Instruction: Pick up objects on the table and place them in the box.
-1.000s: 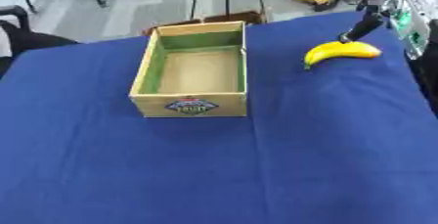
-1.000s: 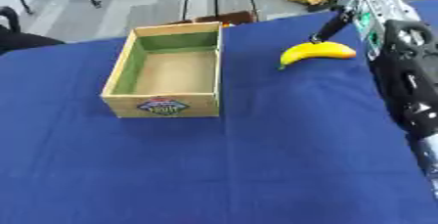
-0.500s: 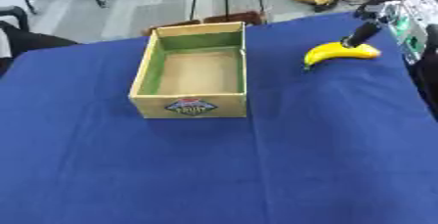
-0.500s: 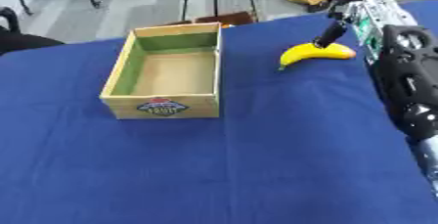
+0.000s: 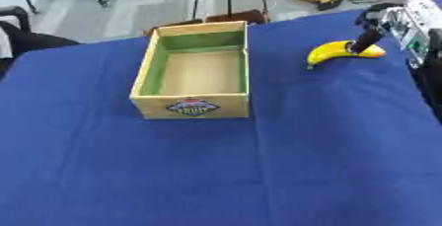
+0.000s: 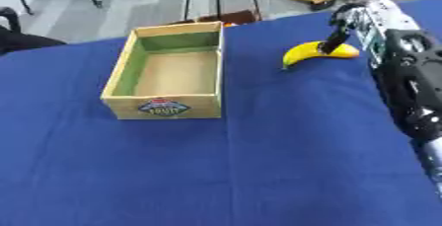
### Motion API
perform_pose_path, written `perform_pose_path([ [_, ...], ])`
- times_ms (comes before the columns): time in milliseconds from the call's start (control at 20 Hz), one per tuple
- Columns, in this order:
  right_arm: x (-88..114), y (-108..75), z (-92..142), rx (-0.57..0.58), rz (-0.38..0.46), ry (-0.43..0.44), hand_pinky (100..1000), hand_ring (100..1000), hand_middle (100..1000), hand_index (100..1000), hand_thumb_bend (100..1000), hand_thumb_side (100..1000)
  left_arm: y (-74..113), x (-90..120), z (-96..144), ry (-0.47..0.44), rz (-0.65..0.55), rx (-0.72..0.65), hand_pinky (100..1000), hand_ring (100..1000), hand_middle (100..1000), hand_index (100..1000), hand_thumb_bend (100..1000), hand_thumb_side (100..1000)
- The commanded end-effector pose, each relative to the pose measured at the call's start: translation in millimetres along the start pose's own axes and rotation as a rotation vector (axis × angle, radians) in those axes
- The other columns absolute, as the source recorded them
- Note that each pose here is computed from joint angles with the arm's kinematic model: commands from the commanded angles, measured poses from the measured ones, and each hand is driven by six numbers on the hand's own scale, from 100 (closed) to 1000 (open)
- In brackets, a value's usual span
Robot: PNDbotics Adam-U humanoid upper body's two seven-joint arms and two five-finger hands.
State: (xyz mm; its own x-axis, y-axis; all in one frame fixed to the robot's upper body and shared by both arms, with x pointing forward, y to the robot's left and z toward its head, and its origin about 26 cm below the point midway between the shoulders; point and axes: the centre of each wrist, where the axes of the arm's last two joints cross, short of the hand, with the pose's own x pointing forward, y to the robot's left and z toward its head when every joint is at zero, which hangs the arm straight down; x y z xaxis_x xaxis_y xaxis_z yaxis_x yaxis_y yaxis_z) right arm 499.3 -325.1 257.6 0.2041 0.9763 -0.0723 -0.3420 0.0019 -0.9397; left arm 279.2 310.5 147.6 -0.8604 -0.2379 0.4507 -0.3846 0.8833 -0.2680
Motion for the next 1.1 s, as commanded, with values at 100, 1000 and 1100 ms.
perform_pose_path([
  [100,-4.2,-11.8,4.0,-0.068,-0.006,-0.012,883,989,879,989,198,386,-1.3,5.0,-5.8,-0.025,0.009,-0.016,316,731,747,722,100,897],
  [1000,-3.1,-3.4,-5.8,-0.042,0.090,-0.027,953,1000,939,1000,109,424,-2.5,4.9,-3.9,-0.017,0.016,-0.024,300,724,742,722,100,890],
  [1100,-1.4,-2.8,-6.8,-0.029,0.103,-0.028,959,1000,944,1000,100,432,-2.7,4.8,-3.7,-0.016,0.018,-0.025,298,724,742,723,100,890],
])
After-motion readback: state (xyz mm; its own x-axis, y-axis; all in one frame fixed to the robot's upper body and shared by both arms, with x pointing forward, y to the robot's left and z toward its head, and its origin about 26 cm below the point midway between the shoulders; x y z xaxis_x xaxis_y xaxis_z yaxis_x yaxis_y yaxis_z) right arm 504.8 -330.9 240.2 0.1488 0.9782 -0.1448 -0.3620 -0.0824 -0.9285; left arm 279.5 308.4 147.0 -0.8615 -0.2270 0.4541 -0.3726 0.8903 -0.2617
